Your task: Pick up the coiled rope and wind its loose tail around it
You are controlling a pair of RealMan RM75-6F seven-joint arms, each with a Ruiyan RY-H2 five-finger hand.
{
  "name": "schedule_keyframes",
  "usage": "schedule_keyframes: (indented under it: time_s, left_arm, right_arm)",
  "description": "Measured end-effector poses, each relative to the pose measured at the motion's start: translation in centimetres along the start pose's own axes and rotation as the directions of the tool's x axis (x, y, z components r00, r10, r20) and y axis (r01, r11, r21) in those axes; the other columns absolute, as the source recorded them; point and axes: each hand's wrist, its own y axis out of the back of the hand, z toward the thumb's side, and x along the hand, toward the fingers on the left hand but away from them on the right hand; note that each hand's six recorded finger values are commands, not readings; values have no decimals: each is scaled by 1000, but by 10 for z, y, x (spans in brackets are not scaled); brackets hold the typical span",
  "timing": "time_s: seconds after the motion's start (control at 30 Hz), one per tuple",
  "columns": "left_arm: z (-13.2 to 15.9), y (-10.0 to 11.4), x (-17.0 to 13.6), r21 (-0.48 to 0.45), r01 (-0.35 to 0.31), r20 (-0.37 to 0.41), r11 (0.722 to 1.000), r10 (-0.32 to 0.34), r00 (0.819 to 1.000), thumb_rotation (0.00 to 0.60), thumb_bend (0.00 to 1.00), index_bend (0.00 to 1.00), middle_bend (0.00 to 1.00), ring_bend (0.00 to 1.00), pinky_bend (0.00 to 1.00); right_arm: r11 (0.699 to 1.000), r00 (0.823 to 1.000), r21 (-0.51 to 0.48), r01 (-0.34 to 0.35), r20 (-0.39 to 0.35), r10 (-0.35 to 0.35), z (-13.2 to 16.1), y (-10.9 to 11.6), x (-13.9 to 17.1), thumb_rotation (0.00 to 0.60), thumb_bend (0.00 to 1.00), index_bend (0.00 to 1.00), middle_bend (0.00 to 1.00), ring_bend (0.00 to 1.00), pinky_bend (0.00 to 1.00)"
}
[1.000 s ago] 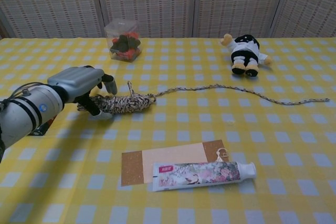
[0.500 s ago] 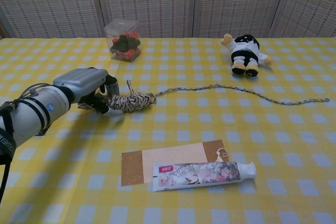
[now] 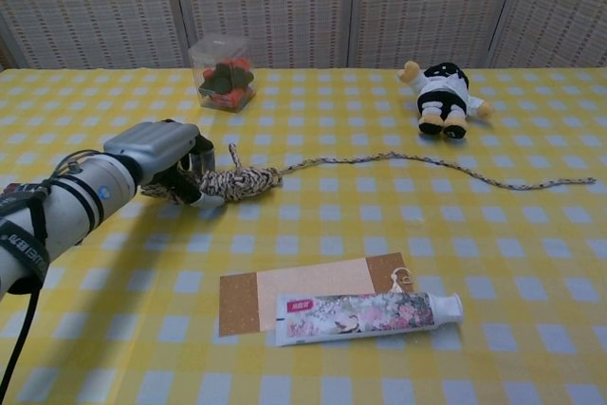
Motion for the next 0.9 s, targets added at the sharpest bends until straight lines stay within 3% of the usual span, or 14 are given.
schedule_keyframes:
  time_s: [0.17, 0.63, 0.9]
  left_arm:
    - [-2, -1, 1, 10, -3, -2, 1000, 3, 1000, 503, 198, 603, 502, 370, 0]
    - [-9, 4, 4, -34, -9, -9, 999, 9, 1000, 530, 204, 686, 583, 411, 0]
    - [-18, 30, 1, -94, -78, 22, 992, 81, 997, 537, 204, 707, 602, 425, 0]
  right_arm:
    - [1000, 1000, -1, 0, 1, 0, 0, 0, 0, 600, 390, 215, 251, 102, 160]
    - [1000, 1000, -1, 4, -1, -4, 1, 1, 0, 600, 391, 230, 252, 108, 160]
    - [1000, 1000, 1, 6, -3, -6, 3, 4, -1, 600, 390, 235, 253, 108, 160]
